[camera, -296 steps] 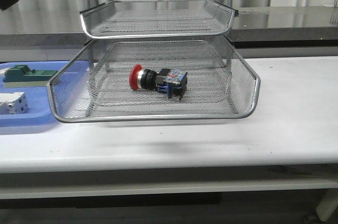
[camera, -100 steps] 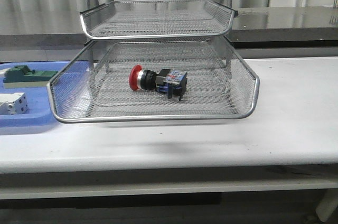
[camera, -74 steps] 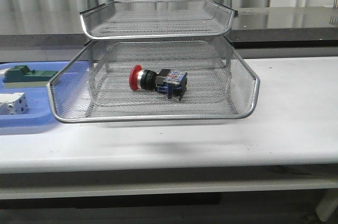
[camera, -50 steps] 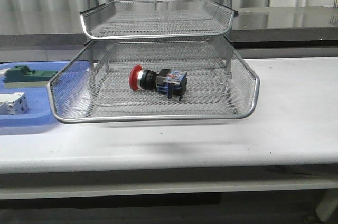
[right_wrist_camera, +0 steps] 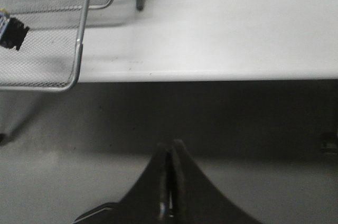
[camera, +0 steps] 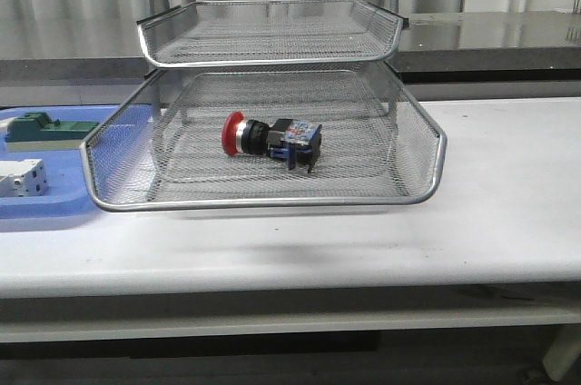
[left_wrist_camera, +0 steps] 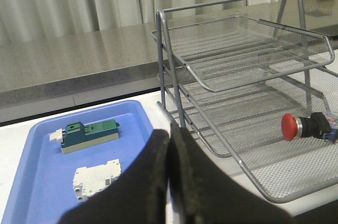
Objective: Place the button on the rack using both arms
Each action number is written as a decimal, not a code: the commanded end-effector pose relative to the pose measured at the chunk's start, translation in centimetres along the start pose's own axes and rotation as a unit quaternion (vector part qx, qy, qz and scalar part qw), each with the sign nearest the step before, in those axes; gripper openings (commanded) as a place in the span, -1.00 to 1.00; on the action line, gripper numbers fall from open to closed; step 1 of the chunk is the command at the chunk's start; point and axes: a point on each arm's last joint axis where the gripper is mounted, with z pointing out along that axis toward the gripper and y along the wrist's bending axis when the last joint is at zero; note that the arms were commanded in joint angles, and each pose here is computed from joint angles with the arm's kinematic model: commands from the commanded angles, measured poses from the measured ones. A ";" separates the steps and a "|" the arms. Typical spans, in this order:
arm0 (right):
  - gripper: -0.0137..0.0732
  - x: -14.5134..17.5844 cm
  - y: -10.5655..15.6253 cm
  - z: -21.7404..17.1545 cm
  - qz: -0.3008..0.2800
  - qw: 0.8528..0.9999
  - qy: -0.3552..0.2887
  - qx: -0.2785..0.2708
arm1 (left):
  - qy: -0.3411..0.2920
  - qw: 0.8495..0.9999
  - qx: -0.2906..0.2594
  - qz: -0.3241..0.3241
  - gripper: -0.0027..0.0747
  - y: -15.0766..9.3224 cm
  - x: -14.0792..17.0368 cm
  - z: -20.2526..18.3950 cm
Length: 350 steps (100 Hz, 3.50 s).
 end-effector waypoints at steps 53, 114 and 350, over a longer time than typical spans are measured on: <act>-0.84 -1.4 6.4 10.1 -0.083 0.985 0.093 -0.119 | -0.052 0.999 -0.013 -0.011 -0.98 0.3 -1.6 -0.1; -0.84 0.3 15.3 16.5 -0.192 0.953 0.159 -0.173 | -0.052 0.999 -0.013 -0.011 -0.98 0.3 -1.6 -0.1; -0.84 -11.3 14.5 23.9 -0.232 0.968 0.047 -0.086 | -0.052 0.999 -0.013 -0.011 -0.98 0.3 -1.6 -0.1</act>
